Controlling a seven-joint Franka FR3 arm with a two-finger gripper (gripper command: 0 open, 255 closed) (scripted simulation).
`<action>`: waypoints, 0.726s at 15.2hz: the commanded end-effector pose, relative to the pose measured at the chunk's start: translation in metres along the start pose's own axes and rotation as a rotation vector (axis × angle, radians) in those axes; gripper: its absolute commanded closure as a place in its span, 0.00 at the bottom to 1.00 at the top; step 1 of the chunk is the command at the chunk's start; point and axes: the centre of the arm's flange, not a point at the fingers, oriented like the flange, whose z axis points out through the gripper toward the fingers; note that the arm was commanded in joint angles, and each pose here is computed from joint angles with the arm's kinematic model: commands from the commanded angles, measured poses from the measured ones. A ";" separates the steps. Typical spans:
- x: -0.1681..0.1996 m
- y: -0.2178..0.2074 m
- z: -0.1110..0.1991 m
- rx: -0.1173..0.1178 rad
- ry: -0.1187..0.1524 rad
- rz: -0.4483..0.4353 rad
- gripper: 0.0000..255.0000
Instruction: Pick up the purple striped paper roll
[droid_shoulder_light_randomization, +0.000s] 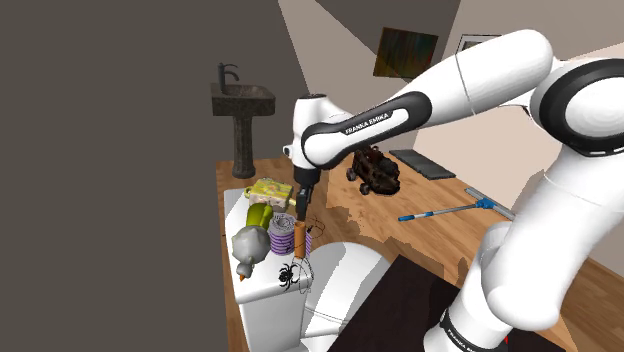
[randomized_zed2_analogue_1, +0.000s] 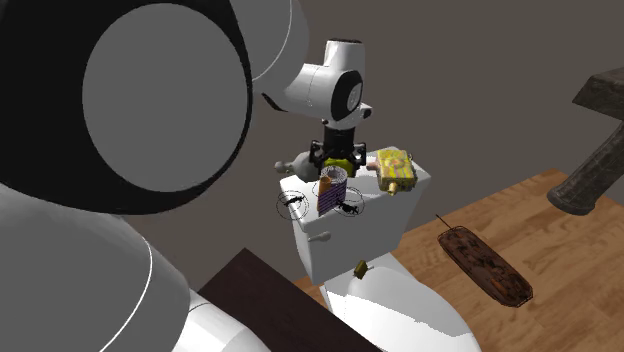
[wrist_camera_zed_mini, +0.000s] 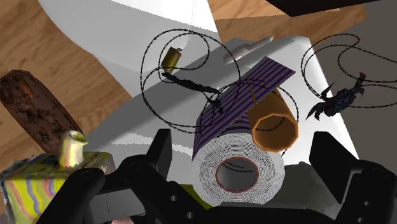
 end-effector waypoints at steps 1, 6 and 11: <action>0.018 -0.003 0.019 -0.002 0.007 -0.038 0.00; 0.030 -0.006 0.043 -0.003 0.010 -0.059 0.00; 0.031 -0.006 0.067 -0.003 0.010 -0.059 0.00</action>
